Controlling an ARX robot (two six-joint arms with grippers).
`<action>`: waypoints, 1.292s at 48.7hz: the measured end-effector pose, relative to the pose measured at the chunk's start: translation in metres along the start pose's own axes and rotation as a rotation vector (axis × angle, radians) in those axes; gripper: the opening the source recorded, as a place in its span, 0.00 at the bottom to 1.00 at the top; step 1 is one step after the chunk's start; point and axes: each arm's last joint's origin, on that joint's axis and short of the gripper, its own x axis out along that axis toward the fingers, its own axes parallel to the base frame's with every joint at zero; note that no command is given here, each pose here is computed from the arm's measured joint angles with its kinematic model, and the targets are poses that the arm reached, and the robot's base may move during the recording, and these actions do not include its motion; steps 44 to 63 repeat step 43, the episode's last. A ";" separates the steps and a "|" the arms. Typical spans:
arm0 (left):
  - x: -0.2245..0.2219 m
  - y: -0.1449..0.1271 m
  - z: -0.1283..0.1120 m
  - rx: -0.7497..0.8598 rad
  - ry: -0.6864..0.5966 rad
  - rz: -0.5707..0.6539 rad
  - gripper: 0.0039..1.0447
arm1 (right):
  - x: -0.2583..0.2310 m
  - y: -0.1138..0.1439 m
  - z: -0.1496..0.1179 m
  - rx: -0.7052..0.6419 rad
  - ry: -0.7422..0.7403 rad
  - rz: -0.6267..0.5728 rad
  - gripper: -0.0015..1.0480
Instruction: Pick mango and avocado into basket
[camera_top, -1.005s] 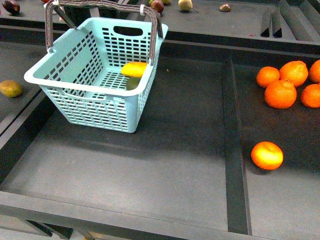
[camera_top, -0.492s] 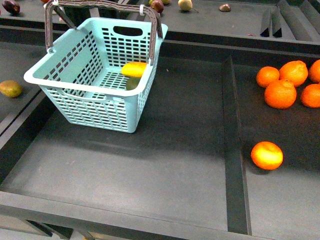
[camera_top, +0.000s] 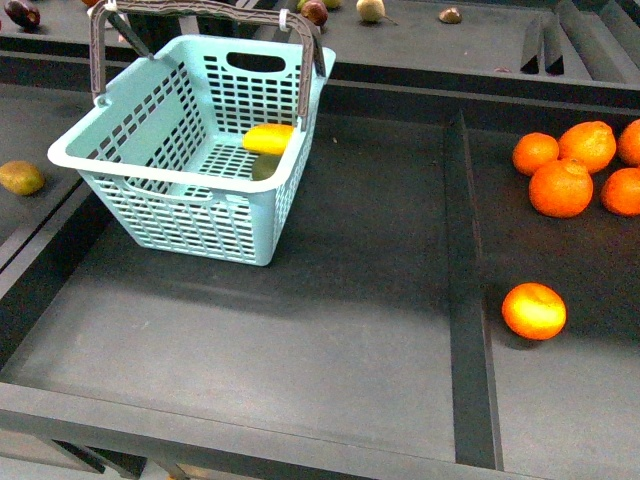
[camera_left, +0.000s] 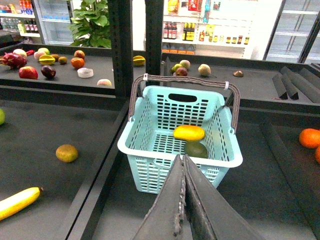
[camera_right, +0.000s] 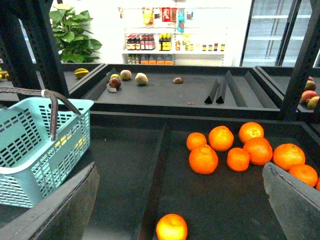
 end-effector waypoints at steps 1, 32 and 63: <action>0.000 0.000 0.000 0.000 0.001 0.000 0.02 | 0.000 0.000 0.000 0.000 0.000 0.000 0.93; -0.014 0.000 -0.003 0.000 0.006 0.000 0.02 | 0.000 0.000 0.000 0.000 0.000 0.000 0.93; -0.014 0.000 -0.003 0.000 0.006 0.000 0.17 | 0.000 0.000 0.000 0.000 0.000 0.000 0.93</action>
